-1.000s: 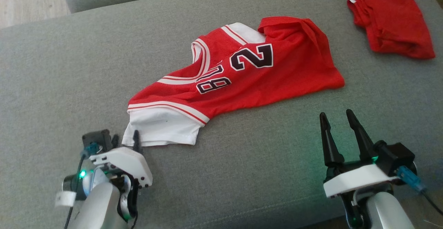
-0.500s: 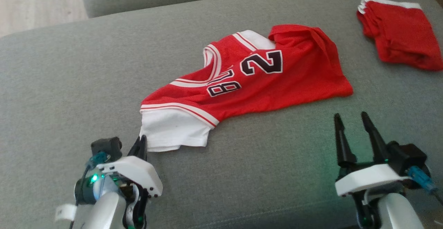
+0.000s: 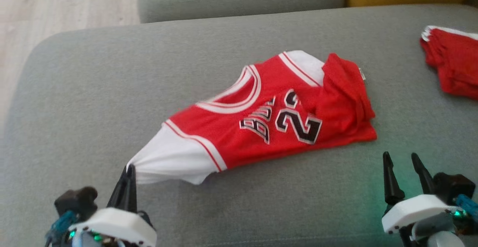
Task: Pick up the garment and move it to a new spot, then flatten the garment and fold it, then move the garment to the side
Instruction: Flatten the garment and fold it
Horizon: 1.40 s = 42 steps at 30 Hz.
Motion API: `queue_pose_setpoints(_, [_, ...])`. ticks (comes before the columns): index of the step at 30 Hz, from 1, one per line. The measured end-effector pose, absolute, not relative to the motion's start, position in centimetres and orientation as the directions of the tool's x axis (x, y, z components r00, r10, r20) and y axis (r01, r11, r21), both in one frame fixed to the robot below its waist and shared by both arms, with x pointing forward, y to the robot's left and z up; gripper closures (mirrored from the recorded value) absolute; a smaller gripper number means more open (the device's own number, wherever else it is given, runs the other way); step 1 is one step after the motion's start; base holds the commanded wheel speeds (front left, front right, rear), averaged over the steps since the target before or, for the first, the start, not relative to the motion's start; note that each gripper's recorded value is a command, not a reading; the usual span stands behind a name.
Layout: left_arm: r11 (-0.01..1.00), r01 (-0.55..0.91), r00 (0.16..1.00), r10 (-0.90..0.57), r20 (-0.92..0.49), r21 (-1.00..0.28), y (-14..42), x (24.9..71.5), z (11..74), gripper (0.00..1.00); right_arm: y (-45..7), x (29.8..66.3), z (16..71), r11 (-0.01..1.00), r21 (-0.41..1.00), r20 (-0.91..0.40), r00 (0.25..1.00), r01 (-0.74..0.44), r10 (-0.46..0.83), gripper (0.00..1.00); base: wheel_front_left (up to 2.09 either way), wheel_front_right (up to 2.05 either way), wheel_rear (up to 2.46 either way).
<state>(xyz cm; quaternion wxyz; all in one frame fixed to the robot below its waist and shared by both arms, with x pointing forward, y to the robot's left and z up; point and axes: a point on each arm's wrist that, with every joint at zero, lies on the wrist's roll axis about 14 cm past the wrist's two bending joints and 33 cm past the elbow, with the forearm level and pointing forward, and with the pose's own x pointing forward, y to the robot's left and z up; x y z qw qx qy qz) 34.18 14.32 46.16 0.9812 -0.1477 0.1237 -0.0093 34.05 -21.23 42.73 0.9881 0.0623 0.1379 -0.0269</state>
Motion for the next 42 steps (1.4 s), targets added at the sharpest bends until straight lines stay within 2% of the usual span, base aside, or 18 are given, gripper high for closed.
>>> queue_pose_setpoints(7, [0.954, -0.079, 0.971, 0.007, -0.241, -0.289, 16.1, 32.9, 46.8, 1.0, -20.7, 34.5, 40.5, 0.988, 0.139, -0.359, 0.933, 0.073, -0.018, 0.0, 0.0, 0.0, 0.0])
queue_pose_setpoints(14, [0.952, -0.103, 0.962, 0.023, -0.272, -0.287, 16.3, 32.9, 45.9, 1.0, -19.8, 37.8, 39.1, 0.985, 0.16, -0.409, 0.912, 0.065, 0.006, 0.0, 0.0, 0.0, 0.0])
queue_pose_setpoints(22, [0.952, -0.113, 0.956, 0.027, -0.292, -0.285, 16.4, 33.0, 45.1, 1.0, -19.0, 37.7, 36.2, 0.985, 0.161, -0.497, 0.867, 0.065, 0.024, 0.0, 0.0, 0.0, 0.0])
queue_pose_setpoints(29, [0.953, -0.108, 0.956, 0.021, -0.293, -0.284, 16.3, 33.3, 45.0, 1.0, -18.4, 39.3, 36.1, 0.985, 0.162, -0.49, 0.871, 0.052, 0.035, 0.0, 0.0, 0.0, 0.0])
queue_pose_setpoints(42, [0.952, -0.096, 0.958, 0.009, -0.288, -0.289, 16.0, 33.4, 45.1, 1.0, -17.5, 39.4, 36.5, 0.983, 0.183, -0.455, 0.889, 0.03, 0.058, 0.0, 0.0, 0.0, 0.0])
